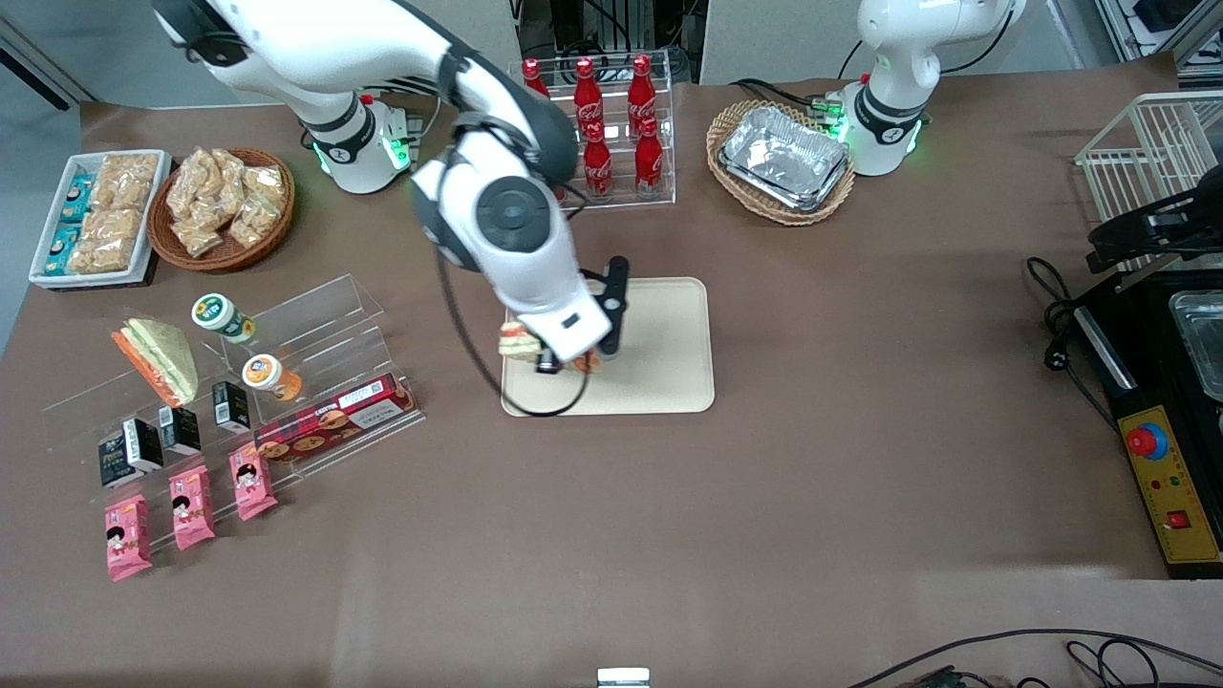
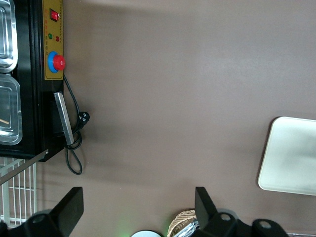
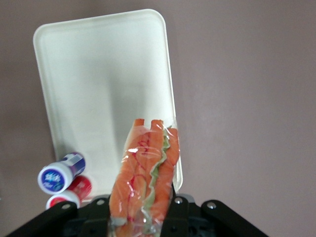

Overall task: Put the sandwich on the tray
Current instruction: 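Carry the held sandwich over the cream tray and lower it, then open the right gripper to release the sandwich onto the tray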

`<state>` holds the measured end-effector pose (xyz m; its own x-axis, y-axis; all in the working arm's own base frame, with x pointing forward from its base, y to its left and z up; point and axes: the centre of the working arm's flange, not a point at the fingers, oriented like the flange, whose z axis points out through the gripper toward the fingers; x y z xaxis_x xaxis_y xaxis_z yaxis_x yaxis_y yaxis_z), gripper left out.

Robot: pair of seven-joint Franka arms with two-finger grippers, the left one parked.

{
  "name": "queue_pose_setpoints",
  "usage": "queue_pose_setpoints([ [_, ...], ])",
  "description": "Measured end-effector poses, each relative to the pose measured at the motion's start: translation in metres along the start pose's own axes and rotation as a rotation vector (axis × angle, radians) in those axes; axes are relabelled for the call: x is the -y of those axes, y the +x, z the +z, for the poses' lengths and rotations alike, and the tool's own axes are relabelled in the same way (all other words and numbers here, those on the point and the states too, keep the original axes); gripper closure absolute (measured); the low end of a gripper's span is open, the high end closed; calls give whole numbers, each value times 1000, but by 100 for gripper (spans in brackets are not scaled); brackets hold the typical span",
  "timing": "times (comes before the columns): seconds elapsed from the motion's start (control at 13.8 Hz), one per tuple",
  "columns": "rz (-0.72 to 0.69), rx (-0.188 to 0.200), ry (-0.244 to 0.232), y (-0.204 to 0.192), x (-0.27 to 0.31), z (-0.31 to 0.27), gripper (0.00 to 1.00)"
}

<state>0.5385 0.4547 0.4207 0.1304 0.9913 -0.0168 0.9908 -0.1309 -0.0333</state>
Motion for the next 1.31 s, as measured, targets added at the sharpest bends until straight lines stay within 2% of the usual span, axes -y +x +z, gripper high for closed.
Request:
queue_pose_setpoints([
  [0.22, -93, 22, -26, 40, 28, 45, 68],
  [0.36, -124, 14, -21, 53, 35, 75, 68],
  [0.58, -166, -1, -17, 56, 33, 120, 68],
  [0.73, -199, -5, -33, 59, 40, 143, 68],
  [1.16, -236, -8, -61, 62, 47, 176, 67],
  [1.31, -221, -7, -59, 62, 47, 184, 63],
])
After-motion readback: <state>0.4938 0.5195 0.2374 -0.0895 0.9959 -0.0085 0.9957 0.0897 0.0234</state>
